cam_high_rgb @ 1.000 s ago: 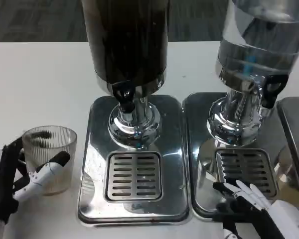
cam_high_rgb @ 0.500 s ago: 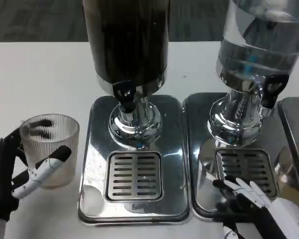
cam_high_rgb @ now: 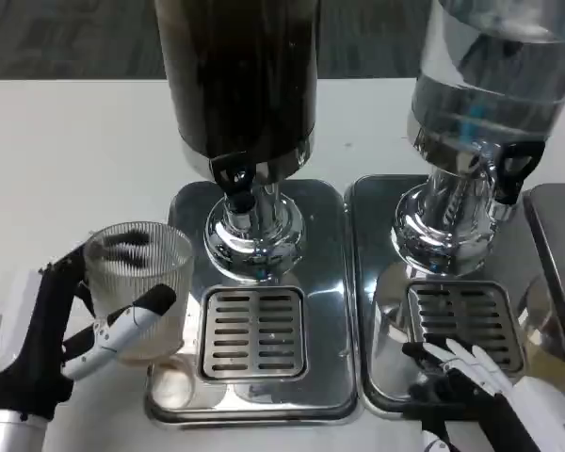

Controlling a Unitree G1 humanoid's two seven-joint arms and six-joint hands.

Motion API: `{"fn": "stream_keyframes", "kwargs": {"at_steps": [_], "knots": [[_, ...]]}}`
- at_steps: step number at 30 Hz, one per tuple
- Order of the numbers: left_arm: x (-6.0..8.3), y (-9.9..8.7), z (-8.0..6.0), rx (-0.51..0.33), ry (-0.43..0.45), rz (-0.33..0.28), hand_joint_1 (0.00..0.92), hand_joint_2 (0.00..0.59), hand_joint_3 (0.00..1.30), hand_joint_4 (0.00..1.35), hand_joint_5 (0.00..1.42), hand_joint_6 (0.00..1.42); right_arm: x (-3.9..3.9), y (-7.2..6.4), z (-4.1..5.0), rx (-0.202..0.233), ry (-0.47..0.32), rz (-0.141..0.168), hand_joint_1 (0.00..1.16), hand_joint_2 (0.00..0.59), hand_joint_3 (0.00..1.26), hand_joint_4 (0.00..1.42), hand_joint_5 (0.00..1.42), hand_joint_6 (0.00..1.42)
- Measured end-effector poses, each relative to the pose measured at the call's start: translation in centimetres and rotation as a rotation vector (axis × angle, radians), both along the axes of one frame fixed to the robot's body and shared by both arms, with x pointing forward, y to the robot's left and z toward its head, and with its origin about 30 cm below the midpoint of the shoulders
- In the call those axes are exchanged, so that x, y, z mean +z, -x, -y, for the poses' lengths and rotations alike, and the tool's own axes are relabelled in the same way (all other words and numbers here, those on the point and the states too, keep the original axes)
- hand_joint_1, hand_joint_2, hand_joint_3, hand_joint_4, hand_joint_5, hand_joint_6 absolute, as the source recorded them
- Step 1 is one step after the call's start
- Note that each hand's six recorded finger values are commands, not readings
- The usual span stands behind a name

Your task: Grasp the cup under the faucet to collect the drink, then remove the cup.

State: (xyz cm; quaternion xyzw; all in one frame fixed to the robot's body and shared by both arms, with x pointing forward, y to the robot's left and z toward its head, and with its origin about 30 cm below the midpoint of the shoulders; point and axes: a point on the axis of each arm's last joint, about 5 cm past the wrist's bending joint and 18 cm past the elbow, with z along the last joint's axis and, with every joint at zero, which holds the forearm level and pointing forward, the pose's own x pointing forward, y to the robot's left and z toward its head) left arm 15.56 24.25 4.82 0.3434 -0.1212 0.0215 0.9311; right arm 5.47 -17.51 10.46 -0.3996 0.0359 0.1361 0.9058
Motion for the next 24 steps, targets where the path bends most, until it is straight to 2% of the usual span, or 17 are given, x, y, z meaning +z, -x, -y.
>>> {"fn": "stream_keyframes", "kwargs": {"at_steps": [10, 16, 24], "knots": [[-0.2, -0.3, 0.9, -0.033, 0.016, -0.004, 0.148, 0.155, 0.48, 0.53, 0.82, 0.97, -0.02, 0.0, -0.14, 0.003, -0.006, 0.000, 0.52, 0.586, 0.17, 0.07, 0.01, 0.21], [-0.6, -1.0, 2.0, -0.074, 0.012, -0.019, 0.148, 0.155, 0.48, 0.53, 0.82, 0.97, -0.06, 0.1, -0.14, -0.001, -0.007, -0.005, 0.53, 0.586, 0.17, 0.07, 0.01, 0.21], [-0.9, -1.6, 2.5, -0.087, 0.018, -0.035, 0.148, 0.155, 0.49, 0.53, 0.82, 0.97, -0.07, 0.2, -0.17, -0.004, -0.009, -0.007, 0.53, 0.586, 0.17, 0.08, 0.02, 0.21]]}}
